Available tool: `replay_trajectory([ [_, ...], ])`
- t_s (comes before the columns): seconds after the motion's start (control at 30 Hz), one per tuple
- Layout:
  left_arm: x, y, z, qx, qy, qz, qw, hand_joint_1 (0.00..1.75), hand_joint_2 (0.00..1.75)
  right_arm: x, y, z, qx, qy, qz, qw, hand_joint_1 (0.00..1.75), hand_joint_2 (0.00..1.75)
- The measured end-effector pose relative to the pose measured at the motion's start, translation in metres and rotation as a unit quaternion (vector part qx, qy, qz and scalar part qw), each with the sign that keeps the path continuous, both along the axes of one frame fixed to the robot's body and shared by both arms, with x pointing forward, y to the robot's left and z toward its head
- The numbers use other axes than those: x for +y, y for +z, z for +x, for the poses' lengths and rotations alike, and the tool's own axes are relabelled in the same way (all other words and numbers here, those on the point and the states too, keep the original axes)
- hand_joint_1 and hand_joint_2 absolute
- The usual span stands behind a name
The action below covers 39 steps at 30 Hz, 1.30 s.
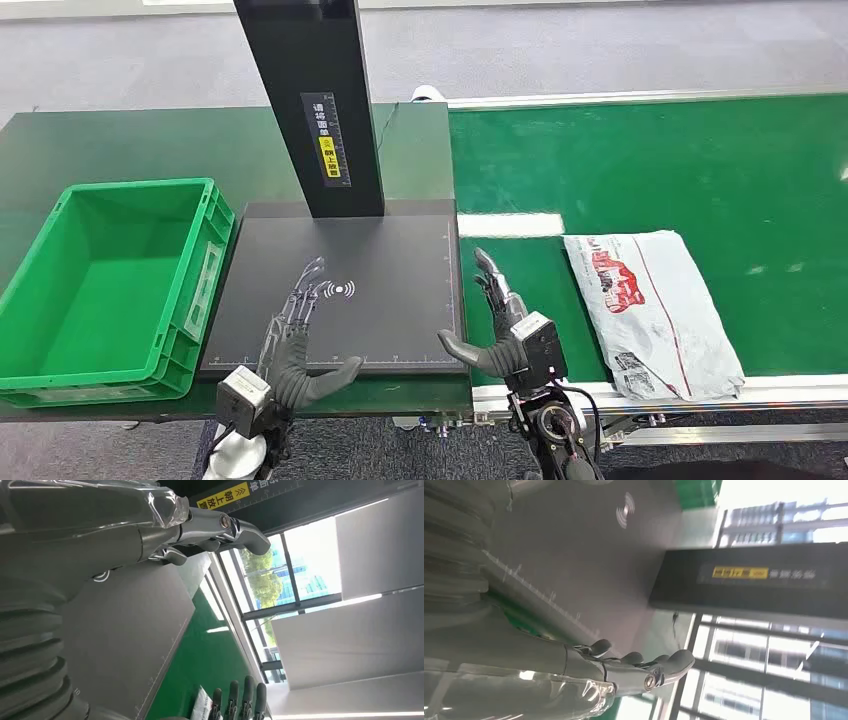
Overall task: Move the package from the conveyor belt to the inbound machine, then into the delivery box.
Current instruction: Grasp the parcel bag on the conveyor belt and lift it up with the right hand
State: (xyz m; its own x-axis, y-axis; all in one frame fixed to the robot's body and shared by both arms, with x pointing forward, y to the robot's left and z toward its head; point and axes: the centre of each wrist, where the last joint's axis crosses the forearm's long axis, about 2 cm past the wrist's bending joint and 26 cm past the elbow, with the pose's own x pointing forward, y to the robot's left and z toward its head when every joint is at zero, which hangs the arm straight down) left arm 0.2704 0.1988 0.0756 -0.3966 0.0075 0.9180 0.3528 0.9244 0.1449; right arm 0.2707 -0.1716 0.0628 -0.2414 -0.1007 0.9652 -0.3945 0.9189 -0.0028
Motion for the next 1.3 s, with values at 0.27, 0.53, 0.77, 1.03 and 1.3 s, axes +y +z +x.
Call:
replay_trajectory([
  [0.27,0.007,-0.003,-0.007,0.004,0.017,-0.001,1.000,0.00,1.75,-0.018,0.018,0.010,-0.060,-0.127,-0.209,0.968,0.00,1.75],
  [0.53,0.014,-0.005,-0.014,0.008,0.032,-0.002,0.999,0.00,1.75,-0.054,0.035,0.019,-0.095,-0.172,-0.337,0.921,0.00,1.75],
  [0.77,0.017,-0.006,-0.019,0.013,0.038,-0.001,0.999,0.00,1.75,-0.078,0.036,0.022,-0.086,-0.176,-0.406,0.893,0.00,1.75],
  [1.03,0.023,-0.016,-0.034,0.021,0.058,0.001,0.998,0.00,1.75,-0.112,0.030,0.017,-0.041,-0.177,-0.489,0.853,0.00,1.75],
  [1.3,0.026,-0.019,-0.041,0.031,0.068,0.011,0.997,0.00,1.75,-0.160,0.023,0.009,0.020,-0.212,-0.555,0.804,0.00,1.75],
])
